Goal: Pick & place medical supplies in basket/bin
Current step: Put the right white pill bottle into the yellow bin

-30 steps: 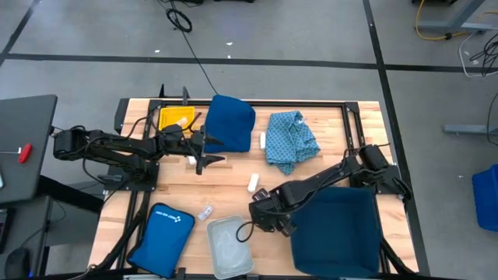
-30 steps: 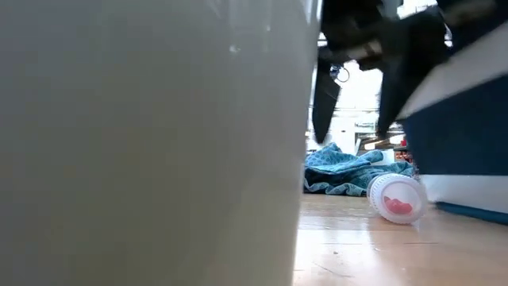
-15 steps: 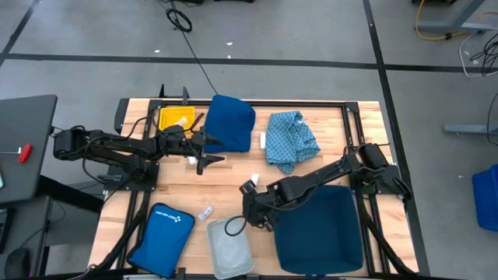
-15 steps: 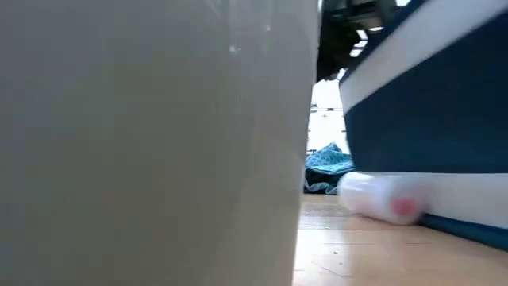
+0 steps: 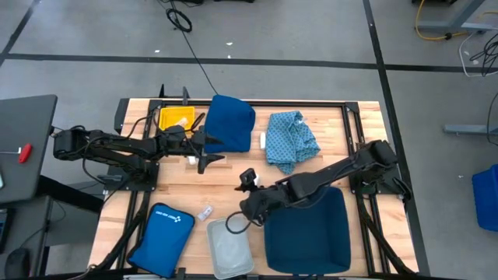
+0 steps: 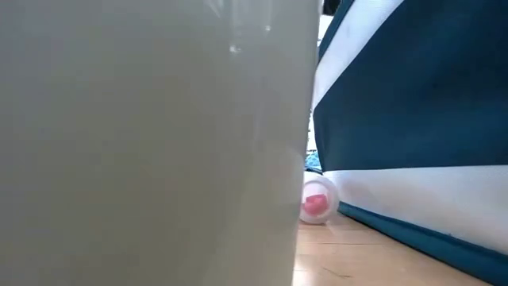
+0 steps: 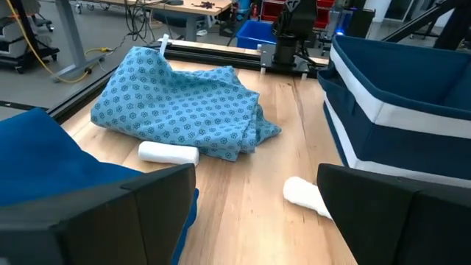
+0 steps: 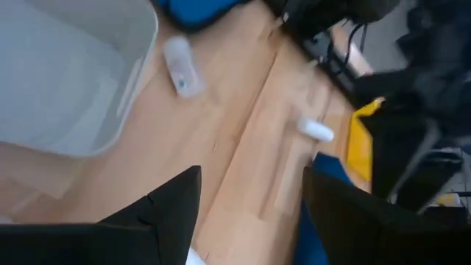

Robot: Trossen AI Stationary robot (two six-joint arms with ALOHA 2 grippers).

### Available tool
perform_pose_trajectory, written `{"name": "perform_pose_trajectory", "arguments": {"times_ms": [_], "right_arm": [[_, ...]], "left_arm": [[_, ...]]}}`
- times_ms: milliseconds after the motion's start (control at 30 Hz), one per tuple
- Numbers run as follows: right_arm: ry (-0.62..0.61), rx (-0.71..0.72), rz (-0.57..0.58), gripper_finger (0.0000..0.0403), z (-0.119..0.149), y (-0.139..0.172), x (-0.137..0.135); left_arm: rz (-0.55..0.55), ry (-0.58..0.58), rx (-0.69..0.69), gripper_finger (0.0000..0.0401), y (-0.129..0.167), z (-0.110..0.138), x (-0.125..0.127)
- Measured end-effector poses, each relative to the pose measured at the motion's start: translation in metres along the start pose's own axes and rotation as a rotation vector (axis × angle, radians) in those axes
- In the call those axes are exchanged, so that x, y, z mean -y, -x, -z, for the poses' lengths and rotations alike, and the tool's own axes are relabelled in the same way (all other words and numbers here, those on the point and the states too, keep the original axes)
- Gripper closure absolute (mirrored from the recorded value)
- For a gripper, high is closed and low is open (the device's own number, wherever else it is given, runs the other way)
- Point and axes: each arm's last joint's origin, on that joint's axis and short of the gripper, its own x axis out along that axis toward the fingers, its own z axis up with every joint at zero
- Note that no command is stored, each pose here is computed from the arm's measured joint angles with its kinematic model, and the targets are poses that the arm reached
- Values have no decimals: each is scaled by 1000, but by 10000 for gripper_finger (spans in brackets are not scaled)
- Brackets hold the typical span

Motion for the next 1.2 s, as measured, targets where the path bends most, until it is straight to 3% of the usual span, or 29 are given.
{"name": "perform_pose_trajectory", "arguments": {"times_ms": [133,300,467,600,700,767,1200], "right_arm": [[-116,107,33,156,-9,5,11],[-279,316,-82,175,-12,-7,20],[-304,316,-143,225,4,-24,16],[-352,316,-186,293,9,-34,11],[-355,274,-228,368,13,-40,3],[-358,238,-242,392,16,-41,1],[-544,-304,-399,401,58,-34,-24]], "left_arm": [[-1,0,0,110,0,0,0],[-4,4,1,110,0,0,0],[-1,20,-14,110,0,1,0],[-1,23,-22,110,0,2,0],[-1,23,-19,110,0,2,0],[-1,26,-20,110,0,2,0],[-1,27,-21,110,0,2,0]]}}
